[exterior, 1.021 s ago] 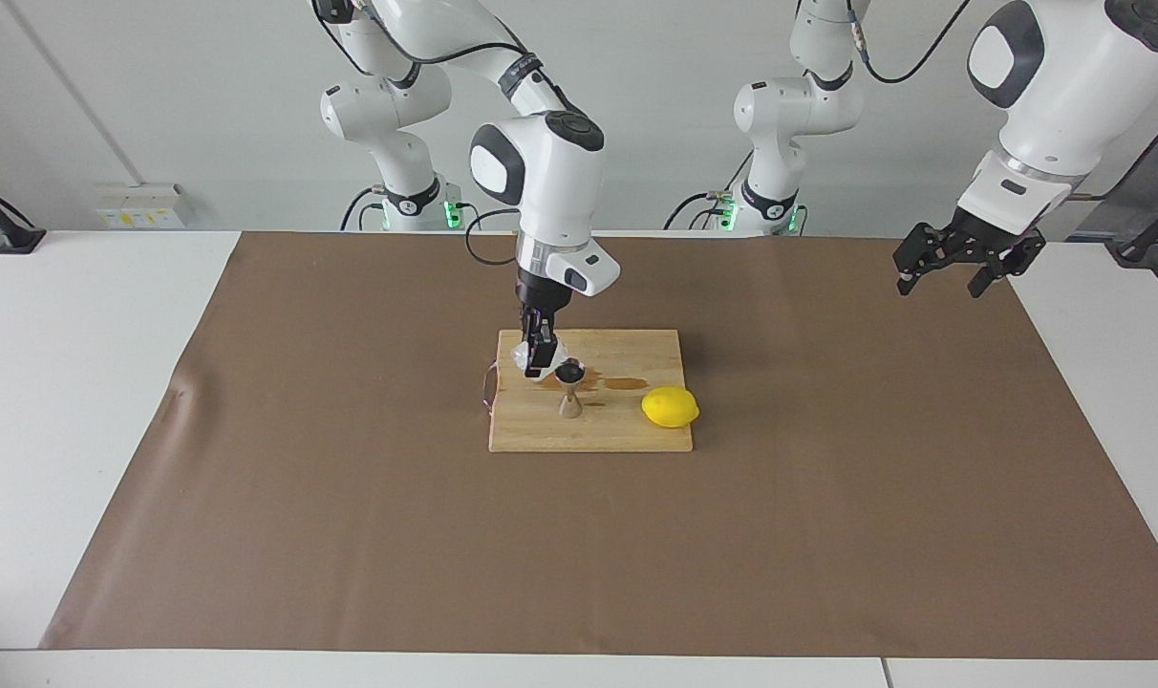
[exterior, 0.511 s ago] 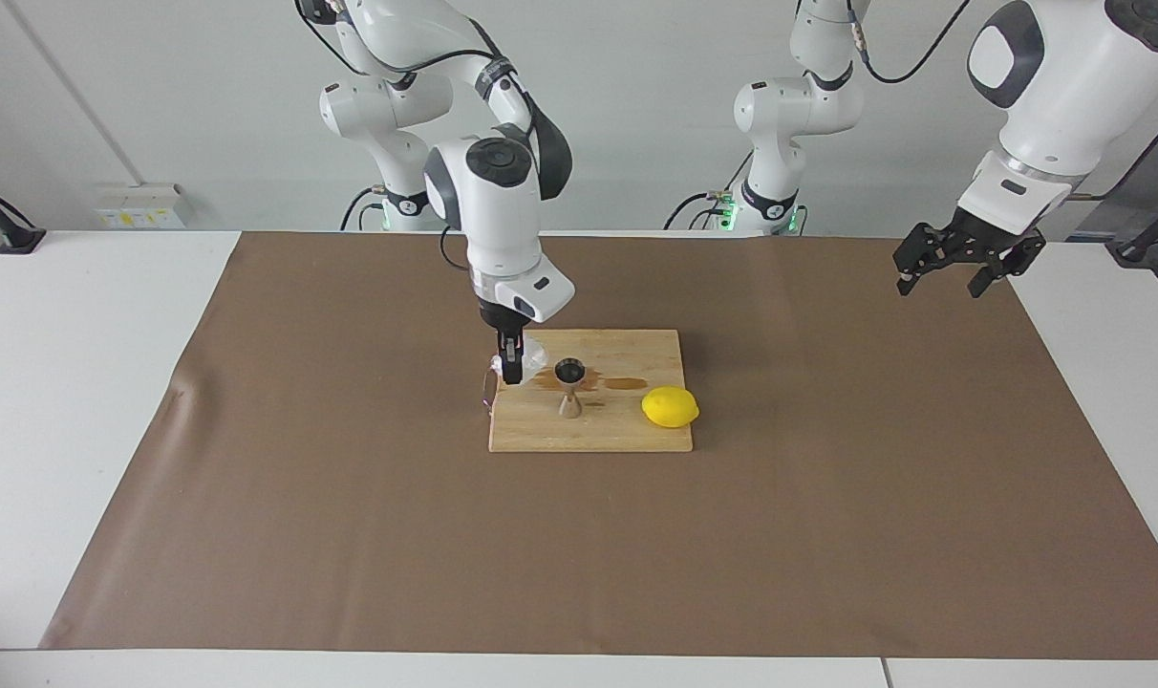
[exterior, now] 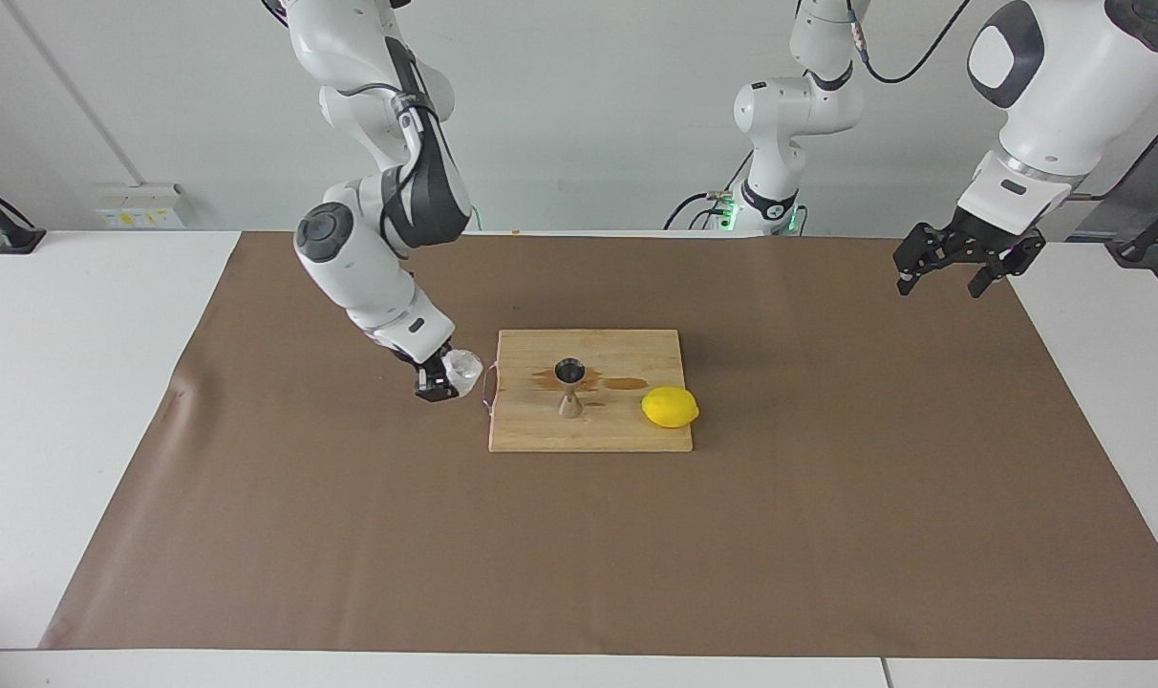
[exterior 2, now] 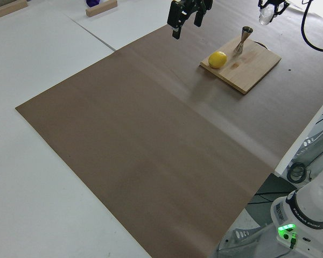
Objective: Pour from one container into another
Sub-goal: 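Carry the glass cup back toward its starting spot, then lower the glass cup onto the mat and open the right gripper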
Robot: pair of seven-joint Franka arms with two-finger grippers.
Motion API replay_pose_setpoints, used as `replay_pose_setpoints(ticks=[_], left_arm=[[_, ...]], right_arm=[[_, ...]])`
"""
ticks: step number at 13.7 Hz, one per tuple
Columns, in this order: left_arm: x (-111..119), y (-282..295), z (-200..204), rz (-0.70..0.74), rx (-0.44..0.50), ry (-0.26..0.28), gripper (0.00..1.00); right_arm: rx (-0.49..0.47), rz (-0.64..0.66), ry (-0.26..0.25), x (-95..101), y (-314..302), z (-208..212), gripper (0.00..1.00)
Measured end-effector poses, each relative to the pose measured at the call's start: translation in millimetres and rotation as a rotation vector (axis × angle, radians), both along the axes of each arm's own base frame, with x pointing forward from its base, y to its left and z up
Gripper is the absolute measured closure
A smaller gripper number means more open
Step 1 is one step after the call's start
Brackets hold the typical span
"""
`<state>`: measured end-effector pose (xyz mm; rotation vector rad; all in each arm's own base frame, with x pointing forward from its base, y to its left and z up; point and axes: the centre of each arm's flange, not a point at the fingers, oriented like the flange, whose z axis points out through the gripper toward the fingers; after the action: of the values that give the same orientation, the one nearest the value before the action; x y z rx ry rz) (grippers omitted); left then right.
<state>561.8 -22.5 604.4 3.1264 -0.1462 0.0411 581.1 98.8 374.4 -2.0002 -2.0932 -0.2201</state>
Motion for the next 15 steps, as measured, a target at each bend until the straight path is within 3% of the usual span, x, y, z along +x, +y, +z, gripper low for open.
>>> replay_pose_setpoints(ticks=[4, 9, 14, 15], left_arm=[[0, 0, 0, 0.0, 0.0, 0.0, 0.0], [0, 0, 0, 0.0, 0.0, 0.0, 0.0], [0, 0, 0, 0.0, 0.0, 0.0, 0.0], [0, 0, 0, 0.0, 0.0, 0.0, 0.0]], right_arm=[[0.083, 0.008, 0.03, -15.0, -58, -34, 0.5], [0.106, 0.027, 0.069, -35.4, -120, -76, 0.5], [0.118, 0.016, 0.096, -47.0, -143, -94, 0.5], [0.118, 0.015, 0.096, -47.2, -144, -95, 0.43]])
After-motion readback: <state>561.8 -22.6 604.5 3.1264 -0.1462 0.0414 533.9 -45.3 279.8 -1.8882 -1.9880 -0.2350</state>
